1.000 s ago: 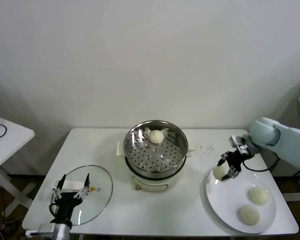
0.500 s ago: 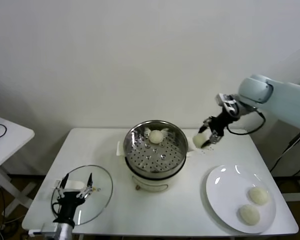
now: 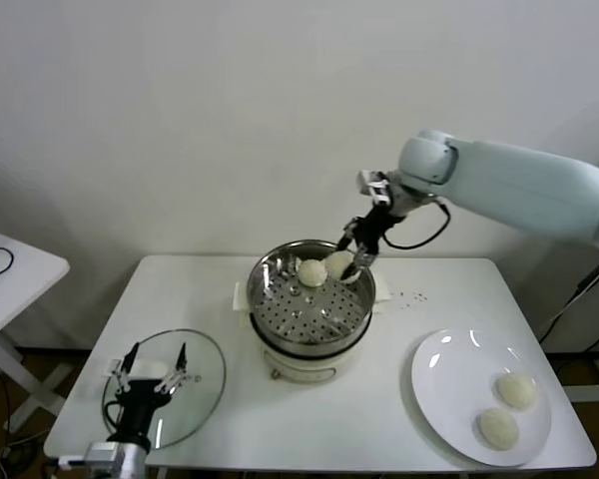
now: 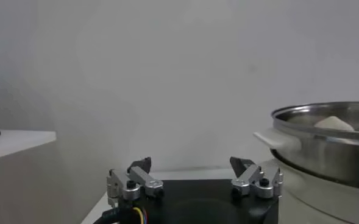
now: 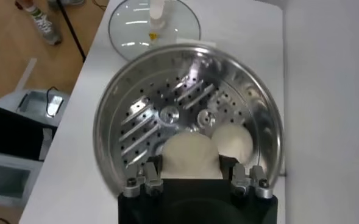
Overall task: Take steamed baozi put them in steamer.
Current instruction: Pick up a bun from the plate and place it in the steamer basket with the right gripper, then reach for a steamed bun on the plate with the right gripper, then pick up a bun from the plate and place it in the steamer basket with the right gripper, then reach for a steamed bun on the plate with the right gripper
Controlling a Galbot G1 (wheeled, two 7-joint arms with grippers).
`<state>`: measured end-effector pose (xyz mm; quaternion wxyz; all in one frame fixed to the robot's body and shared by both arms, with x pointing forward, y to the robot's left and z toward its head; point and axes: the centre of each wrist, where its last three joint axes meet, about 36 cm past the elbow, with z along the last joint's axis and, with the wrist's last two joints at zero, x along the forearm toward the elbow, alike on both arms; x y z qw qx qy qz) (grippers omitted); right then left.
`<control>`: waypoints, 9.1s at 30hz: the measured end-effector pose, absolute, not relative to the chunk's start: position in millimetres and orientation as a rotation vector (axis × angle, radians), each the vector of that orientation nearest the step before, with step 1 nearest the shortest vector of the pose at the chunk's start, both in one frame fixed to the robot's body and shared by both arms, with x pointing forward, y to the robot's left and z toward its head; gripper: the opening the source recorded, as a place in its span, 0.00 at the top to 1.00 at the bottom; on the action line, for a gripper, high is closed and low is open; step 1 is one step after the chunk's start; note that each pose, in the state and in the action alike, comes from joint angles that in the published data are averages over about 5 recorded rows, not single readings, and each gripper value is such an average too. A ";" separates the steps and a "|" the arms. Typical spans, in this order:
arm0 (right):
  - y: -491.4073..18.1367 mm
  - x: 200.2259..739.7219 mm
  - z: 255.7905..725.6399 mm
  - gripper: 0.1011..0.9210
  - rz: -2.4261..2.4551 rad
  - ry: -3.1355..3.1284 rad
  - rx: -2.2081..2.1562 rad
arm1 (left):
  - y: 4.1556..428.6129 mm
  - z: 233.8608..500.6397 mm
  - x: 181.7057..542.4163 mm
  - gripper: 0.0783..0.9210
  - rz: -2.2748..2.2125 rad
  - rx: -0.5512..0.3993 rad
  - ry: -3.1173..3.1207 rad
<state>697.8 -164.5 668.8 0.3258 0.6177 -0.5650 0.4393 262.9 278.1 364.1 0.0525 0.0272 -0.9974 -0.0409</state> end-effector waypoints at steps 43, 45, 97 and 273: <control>-53.7 711.5 572.4 0.14 1.211 -1.358 1.689 | 280.0 361.0 259.7 0.12 -0.130 0.085 -3.022; -54.9 711.0 574.4 0.12 1.213 -1.355 1.693 | 280.0 361.3 259.9 0.12 -0.131 0.085 -3.023; -461.8 497.1 539.8 0.12 1.211 -1.246 1.468 | 272.4 364.5 246.6 0.12 -0.123 0.040 -3.013; -66.9 597.1 621.9 0.12 2.535 0.051 2.169 | 278.5 353.3 255.9 0.12 -0.246 0.079 -2.944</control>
